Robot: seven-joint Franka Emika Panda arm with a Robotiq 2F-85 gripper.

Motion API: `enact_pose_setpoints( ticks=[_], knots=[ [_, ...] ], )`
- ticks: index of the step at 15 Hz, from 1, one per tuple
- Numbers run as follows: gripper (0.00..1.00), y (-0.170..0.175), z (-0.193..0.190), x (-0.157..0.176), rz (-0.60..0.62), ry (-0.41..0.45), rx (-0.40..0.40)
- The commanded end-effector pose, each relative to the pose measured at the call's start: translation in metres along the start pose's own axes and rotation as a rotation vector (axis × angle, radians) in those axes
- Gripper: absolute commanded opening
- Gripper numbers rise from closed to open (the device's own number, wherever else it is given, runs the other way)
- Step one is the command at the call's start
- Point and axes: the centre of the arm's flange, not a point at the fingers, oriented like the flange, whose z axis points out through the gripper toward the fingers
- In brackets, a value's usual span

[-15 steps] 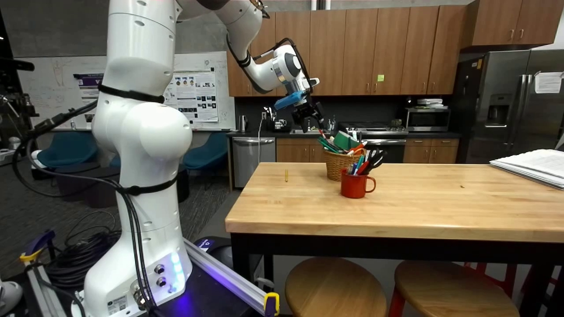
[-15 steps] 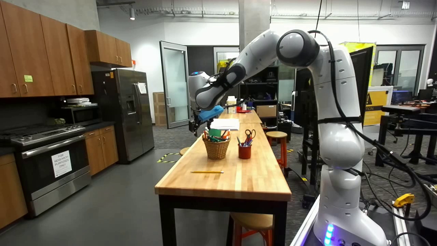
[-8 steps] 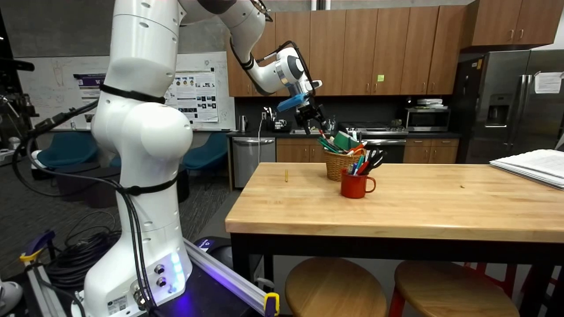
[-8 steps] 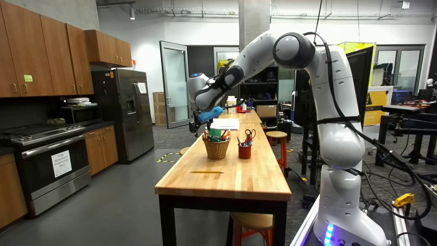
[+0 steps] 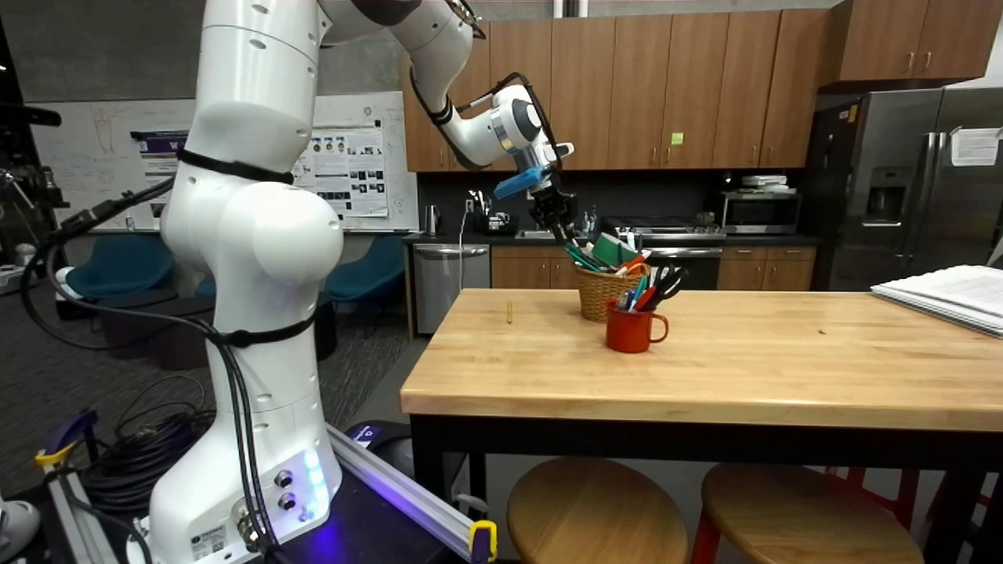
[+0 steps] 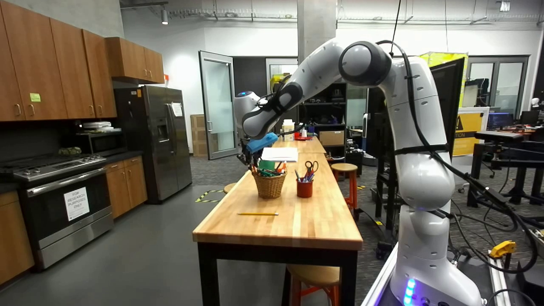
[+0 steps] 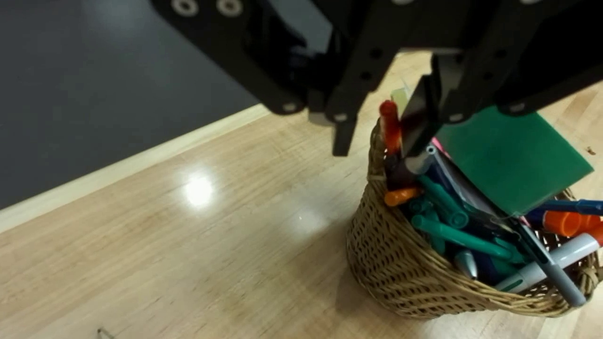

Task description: Remove an orange pencil from the basket and place it next to the yellow pencil on the table

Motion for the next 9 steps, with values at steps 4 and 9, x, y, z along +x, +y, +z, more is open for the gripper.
enact_pose_setpoints(
  ticks=[4,9],
  knots=[
    [0.03,0.015,-0.012,0.002,0.047,0.018,-0.027],
    [0.03,0.028,-0.031,-0.002,0.090,0.039,-0.020]
  ],
)
